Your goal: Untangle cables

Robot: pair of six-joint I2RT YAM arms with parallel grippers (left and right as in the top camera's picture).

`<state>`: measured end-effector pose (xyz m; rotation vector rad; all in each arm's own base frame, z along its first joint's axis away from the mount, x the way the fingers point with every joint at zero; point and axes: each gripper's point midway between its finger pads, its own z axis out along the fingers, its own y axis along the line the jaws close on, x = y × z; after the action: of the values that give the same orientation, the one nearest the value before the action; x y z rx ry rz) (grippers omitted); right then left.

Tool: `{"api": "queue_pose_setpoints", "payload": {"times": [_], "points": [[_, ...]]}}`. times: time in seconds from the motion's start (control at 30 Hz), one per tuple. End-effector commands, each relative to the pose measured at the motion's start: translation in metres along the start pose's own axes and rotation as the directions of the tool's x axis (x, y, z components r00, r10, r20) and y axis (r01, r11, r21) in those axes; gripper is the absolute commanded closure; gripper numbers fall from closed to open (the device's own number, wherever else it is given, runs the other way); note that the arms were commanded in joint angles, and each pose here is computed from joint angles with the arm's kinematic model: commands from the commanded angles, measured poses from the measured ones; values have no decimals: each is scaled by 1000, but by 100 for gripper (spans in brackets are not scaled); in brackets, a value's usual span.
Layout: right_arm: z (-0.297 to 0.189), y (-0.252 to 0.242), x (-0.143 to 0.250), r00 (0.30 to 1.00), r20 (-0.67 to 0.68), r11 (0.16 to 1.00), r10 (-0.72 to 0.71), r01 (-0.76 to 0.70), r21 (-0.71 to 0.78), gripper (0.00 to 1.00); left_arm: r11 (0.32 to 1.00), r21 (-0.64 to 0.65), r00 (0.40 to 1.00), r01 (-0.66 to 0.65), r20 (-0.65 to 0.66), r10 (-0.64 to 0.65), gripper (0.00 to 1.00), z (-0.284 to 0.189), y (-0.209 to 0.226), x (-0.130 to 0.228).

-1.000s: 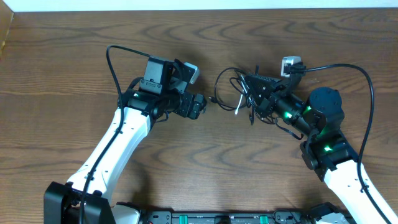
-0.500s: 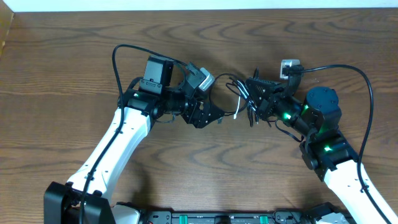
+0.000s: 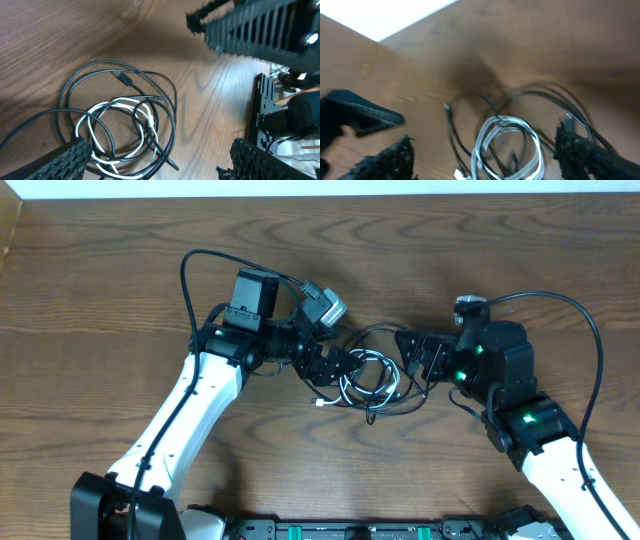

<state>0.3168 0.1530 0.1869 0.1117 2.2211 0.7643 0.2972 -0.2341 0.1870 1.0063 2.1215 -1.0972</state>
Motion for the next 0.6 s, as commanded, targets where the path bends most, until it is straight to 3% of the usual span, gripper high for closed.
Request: {"api": "queue_pose_setpoints", "payload": {"times": [0.0, 0.57], "points": [[-4, -10, 4, 1000, -19, 998, 8, -7, 57, 10, 1000, -8, 1000, -12, -7, 12, 10, 2, 4, 1], [0, -58, 83, 940, -322, 963, 117, -29, 267, 12, 994, -105, 999, -11, -39, 7, 11, 1, 20, 7]]}}
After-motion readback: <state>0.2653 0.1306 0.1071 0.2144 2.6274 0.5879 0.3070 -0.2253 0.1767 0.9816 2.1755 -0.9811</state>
